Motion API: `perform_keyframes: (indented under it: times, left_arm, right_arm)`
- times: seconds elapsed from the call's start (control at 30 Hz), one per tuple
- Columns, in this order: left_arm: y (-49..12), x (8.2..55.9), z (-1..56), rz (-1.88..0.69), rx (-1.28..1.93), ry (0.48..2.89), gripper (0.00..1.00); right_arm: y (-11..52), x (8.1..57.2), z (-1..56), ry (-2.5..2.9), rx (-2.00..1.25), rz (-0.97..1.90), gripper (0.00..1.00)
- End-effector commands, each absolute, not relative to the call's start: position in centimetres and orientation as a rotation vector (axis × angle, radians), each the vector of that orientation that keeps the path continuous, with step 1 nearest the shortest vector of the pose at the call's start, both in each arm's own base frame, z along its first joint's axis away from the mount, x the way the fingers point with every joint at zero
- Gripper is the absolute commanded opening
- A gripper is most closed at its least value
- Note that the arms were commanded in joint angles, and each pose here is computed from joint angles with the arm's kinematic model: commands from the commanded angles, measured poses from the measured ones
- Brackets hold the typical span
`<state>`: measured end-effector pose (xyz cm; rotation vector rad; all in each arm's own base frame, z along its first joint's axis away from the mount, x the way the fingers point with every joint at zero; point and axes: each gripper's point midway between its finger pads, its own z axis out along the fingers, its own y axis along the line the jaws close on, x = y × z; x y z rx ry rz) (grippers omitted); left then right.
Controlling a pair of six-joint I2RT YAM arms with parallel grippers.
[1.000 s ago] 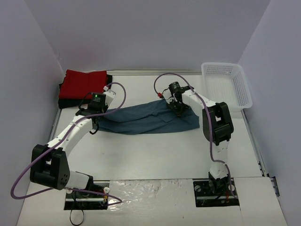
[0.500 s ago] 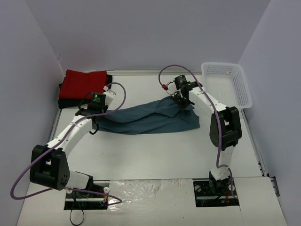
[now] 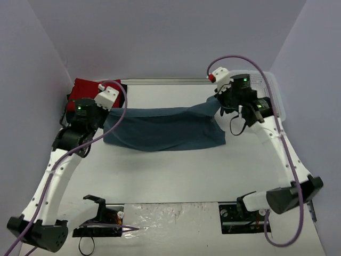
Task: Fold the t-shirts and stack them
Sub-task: Flatten out the tshirt
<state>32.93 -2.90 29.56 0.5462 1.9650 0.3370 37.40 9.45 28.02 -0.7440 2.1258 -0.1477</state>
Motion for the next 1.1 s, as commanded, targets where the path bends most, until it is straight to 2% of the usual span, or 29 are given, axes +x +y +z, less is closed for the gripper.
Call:
perform_keyframes:
  times: [0.0,0.13,0.27,0.5,0.63,0.8,1.07]
  left_arm:
    - [-3.1,28.8,34.2,0.265,0.577,1.847,0.02]
    - [-2.6,23.8,40.4,0.231,0.535,1.654,0.02]
    - [-2.1,21.0,44.8,0.210,0.492,1.564,0.02]
    - [-2.5,19.9,48.6,0.175,0.477,1.476,0.02]
    - [-2.9,21.7,49.1,0.175,0.473,1.480,0.02]
    - [-3.5,25.6,46.7,0.200,0.496,1.541,0.02]
    - [-3.3,35.3,38.9,0.351,0.474,1.702,0.02]
  right_arm:
    - [7.6,31.6,33.0,2.035,-0.684,-0.088,0.00]
    - [6.0,26.7,38.9,1.874,-0.631,-0.040,0.00]
    - [4.3,23.1,46.1,1.698,-0.550,-0.061,0.00]
    - [3.4,22.9,52.1,1.575,-0.474,-0.100,0.00]
    - [3.3,27.7,51.3,1.636,-0.468,-0.142,0.00]
    - [1.7,33.9,49.0,1.720,-0.404,-0.279,0.00]
    - [3.2,45.9,38.4,1.957,-0.459,-0.300,0.00]
